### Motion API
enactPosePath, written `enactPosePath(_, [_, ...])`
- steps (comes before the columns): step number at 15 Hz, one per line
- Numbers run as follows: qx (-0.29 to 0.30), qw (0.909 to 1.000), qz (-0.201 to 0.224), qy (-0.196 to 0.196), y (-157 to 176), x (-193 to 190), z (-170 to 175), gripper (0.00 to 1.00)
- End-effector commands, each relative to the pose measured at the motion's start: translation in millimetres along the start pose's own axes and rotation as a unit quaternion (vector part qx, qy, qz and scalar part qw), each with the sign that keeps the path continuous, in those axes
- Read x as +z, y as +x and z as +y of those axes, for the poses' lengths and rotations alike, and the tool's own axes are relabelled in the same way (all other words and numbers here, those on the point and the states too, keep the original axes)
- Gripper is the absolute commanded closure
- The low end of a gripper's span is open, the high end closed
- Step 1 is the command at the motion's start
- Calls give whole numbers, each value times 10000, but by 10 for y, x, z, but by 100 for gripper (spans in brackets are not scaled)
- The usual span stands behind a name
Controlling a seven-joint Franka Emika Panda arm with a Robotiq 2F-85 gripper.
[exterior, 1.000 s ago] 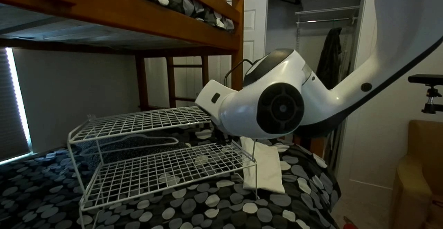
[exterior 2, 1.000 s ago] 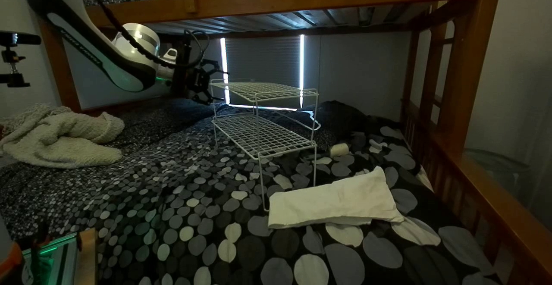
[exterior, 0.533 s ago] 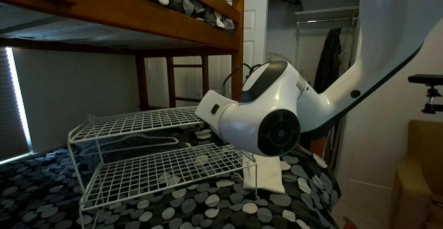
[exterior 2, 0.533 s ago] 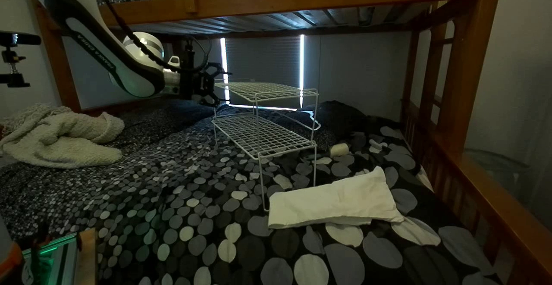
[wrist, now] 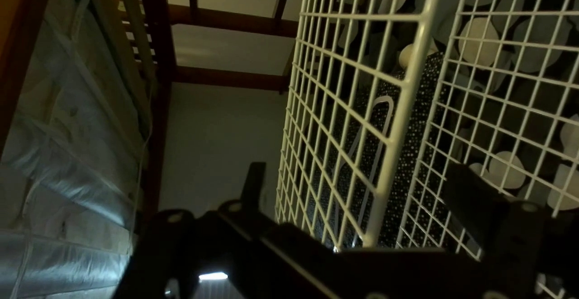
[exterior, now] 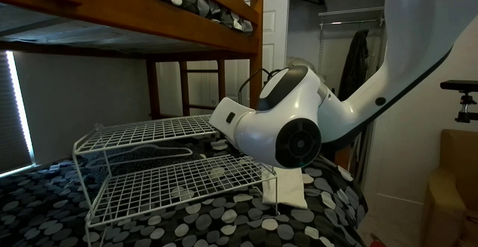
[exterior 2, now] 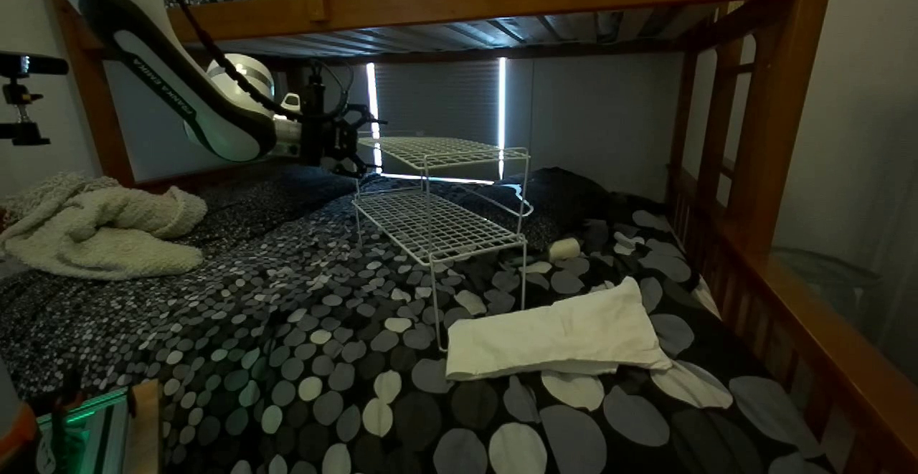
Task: Move the wire rack to the left
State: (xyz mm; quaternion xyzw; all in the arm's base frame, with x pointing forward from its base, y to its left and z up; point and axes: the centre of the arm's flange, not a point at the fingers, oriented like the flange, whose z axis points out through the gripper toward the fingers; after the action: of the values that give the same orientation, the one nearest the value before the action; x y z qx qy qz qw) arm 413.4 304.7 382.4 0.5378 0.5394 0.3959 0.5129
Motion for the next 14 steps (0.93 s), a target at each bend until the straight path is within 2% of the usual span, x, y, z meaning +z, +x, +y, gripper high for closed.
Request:
enactPosePath(1, [11, 9996, 2, -280, 19, 91, -56, 0])
enactPosePath(6, [137, 9991, -14, -408, 55, 194, -188, 1])
enactPosePath(7, [176, 9988, 35, -452, 74, 220, -237, 25])
enactPosePath(9, [266, 9974, 83, -669, 103, 264, -285, 30])
enactPosePath(12, [305, 9944, 100, -1009, 130, 319, -297, 55])
enactPosePath(14, [340, 9933, 77, -1099, 145, 352, -311, 70])
